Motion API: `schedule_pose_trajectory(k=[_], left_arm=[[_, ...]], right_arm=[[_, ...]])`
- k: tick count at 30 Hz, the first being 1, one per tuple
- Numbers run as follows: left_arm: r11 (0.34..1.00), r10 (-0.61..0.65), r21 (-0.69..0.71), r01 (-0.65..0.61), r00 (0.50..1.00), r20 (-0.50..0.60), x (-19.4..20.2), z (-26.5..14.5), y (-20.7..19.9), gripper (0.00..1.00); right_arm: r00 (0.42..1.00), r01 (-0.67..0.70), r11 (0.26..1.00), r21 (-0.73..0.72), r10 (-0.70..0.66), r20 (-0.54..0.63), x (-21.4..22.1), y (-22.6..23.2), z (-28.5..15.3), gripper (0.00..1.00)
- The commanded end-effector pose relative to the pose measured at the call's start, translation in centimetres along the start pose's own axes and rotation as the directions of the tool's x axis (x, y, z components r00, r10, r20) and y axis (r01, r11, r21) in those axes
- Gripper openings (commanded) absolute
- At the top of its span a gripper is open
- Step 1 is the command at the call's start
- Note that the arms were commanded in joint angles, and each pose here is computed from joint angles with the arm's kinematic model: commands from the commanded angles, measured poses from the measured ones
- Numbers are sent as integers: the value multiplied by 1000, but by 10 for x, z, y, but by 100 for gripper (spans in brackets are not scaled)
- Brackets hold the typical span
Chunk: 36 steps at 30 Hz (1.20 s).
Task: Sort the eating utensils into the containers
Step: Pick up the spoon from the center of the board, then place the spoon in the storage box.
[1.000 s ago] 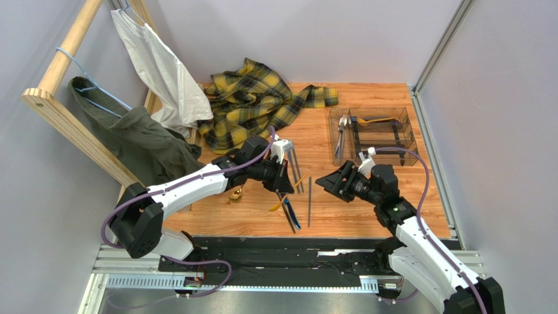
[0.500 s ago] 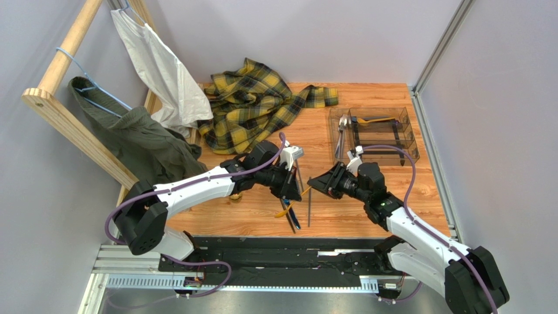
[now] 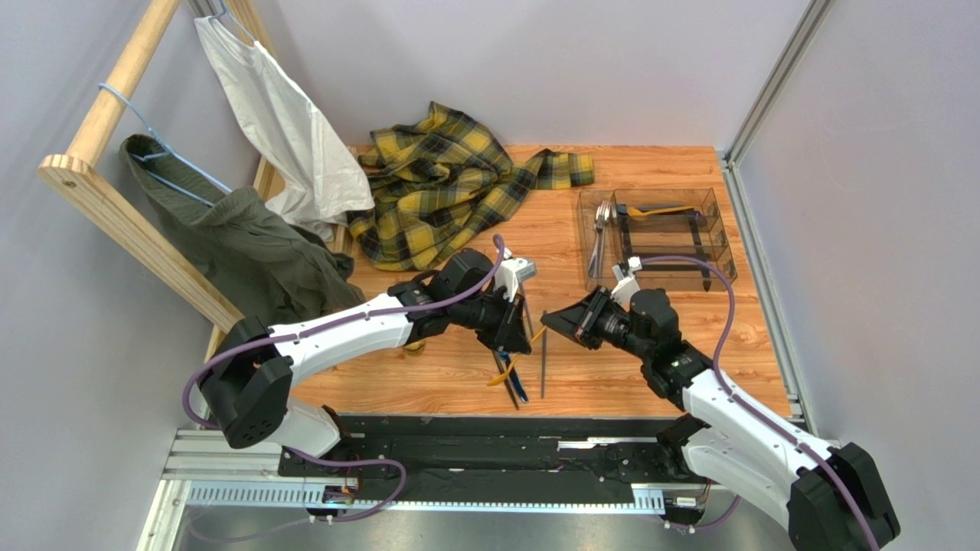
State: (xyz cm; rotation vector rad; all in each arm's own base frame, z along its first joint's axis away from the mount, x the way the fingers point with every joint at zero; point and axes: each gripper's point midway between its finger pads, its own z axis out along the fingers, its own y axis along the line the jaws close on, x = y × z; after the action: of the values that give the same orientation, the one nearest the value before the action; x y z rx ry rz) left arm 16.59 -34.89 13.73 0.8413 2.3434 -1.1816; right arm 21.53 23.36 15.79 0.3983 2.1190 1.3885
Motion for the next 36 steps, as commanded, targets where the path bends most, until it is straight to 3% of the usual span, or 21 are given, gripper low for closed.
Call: schedule_pose_trajectory(k=[1,2,3,6,13,14,23,36], left_arm=[[998,40,-49,-36,996,76,-20,-18,-4,26],[997,44,-69,-38,995,89,-21,-21,-2,32],[993,44,-117,-31,993,111,-21,-24,6,47],[982,73,-182,-43,984,164,-28,-42,9,65],[944,99,-328,-42,982,159,-18,-70,28,78],[924,99,-380,-29,981,167,-18,-75,37,89],[788,109,-616,1,984,140,-6,-113,75,91],[759,117,-650,-41,990,75,3,-130,76,91]], right_arm=[[998,46,999,5,-46,41,-3,-3,-4,0],[998,46,999,9,-46,43,-4,-4,-5,0],[998,45,999,8,-45,41,-3,-4,-5,0],[998,50,999,14,-50,48,-4,-5,-7,0],[997,55,998,18,-55,55,-5,-4,-8,0],[997,53,998,20,-54,53,-5,-5,-8,0],[996,67,997,42,-69,61,-5,-10,-11,0],[987,118,991,64,-124,101,-22,6,-11,0]])
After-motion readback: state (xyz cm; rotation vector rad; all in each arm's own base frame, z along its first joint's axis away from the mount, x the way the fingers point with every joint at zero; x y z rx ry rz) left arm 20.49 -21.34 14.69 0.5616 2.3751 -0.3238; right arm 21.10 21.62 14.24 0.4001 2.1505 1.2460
